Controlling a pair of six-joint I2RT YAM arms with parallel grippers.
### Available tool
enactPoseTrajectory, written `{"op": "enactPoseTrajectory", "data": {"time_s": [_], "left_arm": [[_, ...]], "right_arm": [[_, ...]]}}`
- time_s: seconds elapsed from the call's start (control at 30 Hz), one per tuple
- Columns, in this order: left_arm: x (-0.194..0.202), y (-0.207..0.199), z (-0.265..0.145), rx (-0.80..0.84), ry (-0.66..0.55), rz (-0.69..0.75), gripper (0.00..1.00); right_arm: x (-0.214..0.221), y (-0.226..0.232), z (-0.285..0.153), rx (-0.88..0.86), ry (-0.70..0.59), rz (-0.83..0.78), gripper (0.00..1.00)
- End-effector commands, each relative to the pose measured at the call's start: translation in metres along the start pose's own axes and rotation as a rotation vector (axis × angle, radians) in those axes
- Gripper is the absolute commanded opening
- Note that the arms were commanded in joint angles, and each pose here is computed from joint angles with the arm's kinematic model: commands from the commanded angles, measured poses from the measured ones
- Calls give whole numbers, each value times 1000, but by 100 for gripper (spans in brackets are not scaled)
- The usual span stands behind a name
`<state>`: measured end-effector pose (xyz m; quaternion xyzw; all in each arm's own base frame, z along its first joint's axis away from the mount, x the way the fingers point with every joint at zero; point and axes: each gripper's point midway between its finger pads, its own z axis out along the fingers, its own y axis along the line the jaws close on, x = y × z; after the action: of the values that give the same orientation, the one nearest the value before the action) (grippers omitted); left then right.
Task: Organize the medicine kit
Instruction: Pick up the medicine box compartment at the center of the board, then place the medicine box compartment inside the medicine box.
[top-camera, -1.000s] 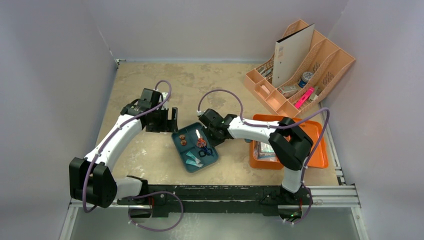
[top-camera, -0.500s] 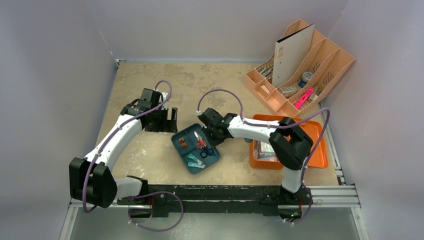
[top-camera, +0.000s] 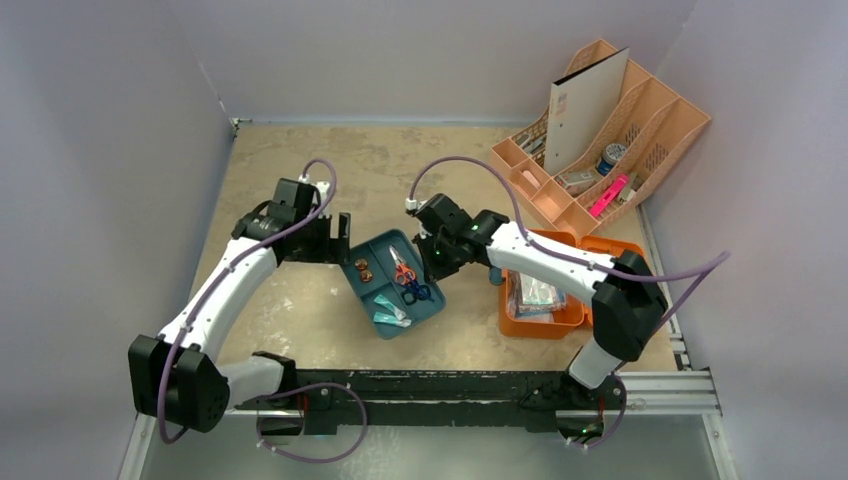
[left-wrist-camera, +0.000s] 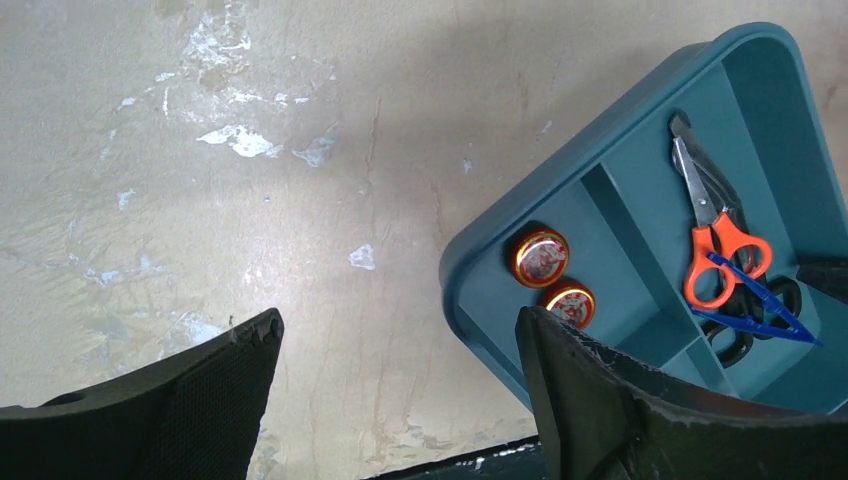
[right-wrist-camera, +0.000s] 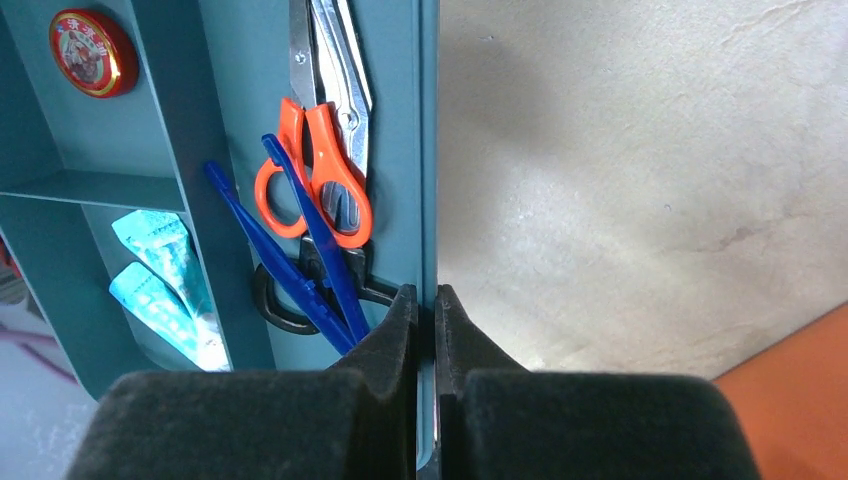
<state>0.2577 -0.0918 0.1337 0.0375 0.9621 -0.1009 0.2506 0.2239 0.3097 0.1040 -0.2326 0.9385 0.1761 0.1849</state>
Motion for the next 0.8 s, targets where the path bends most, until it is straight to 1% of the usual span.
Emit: {"op": "enactPoseTrajectory", "data": {"time_s": [0.0, 0.17, 0.33, 0.47, 0.6, 0.77], "left_arm": [[-6, -15, -16, 82, -66, -13, 85], [-8, -60, -50, 323, -76, -39, 85], [-19, -89, -76, 488, -106, -49, 84], [-20, -100, -78, 553, -85, -48, 84], [-18, -104, -73, 581, -63, -51, 83], [-18, -111, -70, 630, -45, -58, 83]], "right_arm": [[-10, 7, -39, -50, -24, 32, 0], [-6, -8, -59, -20, -21, 48, 0], [-1, -27, -81, 13, -46, 87, 0], [-2, -41, -100, 26, -78, 110, 0], [0, -51, -123, 43, -96, 125, 0], [12, -72, -149, 105, -93, 158, 0]]}}
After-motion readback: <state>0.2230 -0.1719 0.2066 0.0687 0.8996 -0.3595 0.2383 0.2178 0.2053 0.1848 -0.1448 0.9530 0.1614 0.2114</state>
